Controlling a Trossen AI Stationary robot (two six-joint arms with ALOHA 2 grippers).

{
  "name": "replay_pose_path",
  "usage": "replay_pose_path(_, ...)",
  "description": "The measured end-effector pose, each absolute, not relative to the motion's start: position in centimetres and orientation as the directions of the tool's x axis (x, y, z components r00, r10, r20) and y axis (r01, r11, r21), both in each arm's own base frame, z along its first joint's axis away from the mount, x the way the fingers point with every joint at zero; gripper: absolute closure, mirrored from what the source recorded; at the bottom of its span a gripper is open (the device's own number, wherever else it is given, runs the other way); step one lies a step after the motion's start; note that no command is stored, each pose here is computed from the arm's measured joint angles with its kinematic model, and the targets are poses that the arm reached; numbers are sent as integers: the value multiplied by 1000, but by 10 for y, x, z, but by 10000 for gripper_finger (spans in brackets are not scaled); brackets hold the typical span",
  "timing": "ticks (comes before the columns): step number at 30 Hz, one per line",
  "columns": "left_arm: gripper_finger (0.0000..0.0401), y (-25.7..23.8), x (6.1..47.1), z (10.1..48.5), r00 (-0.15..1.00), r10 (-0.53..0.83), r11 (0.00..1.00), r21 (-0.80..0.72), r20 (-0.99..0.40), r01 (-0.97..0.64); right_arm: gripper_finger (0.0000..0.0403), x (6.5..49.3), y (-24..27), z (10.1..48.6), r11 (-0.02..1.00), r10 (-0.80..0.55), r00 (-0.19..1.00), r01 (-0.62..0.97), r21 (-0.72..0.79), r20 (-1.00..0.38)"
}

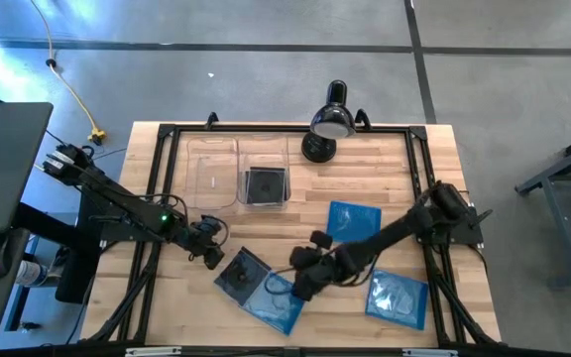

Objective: Pick & place jewel cases by type
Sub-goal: Put the black CD case into the right transparent bin

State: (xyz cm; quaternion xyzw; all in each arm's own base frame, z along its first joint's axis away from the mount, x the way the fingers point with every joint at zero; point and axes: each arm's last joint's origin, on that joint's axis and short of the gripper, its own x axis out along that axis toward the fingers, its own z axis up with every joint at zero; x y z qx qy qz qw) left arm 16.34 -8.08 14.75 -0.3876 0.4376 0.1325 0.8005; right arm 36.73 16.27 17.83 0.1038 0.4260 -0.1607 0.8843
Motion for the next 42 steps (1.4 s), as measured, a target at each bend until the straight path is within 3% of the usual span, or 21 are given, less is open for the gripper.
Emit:
replay_pose_path(6, 272, -88, 159, 147, 563, -174, 700, -504, -808, -506, 286, 376, 148, 197, 887, -59, 660, 379, 264, -749)
replay_pose_path(11, 272, -100, 155, 151, 563, -215, 728, -515, -798, -452, 281, 371, 150, 192, 778, 239, 839, 136, 613, -489)
replay_pose_path(13, 272, -105, 156, 155, 577, -225, 735, -526, -785, -429, 281, 357, 143, 180, 740, 247, 857, 134, 659, -452)
replay_pose_path(17, 272, -111, 158, 165, 602, -231, 755, -531, -765, -385, 280, 322, 114, 147, 592, 170, 858, 304, 746, -484)
replay_pose_path(21, 272, -113, 161, 170, 622, -228, 780, -523, -749, -344, 279, 317, 86, 144, 442, 245, 906, 213, 871, -346)
replay_pose_path(23, 272, -117, 162, 171, 626, -222, 802, -505, -747, -318, 279, 321, 77, 145, 428, 258, 914, 184, 885, -314)
replay_pose_path(33, 272, -161, 155, 179, 660, -199, 929, -353, -724, -107, 278, 347, 73, 147, 460, 308, 856, 249, 852, -416)
replay_pose_path(42, 272, -217, 157, 167, 613, -24, 998, 13, -790, 56, 279, 374, 68, 125, 438, 378, 813, 266, 859, -444)
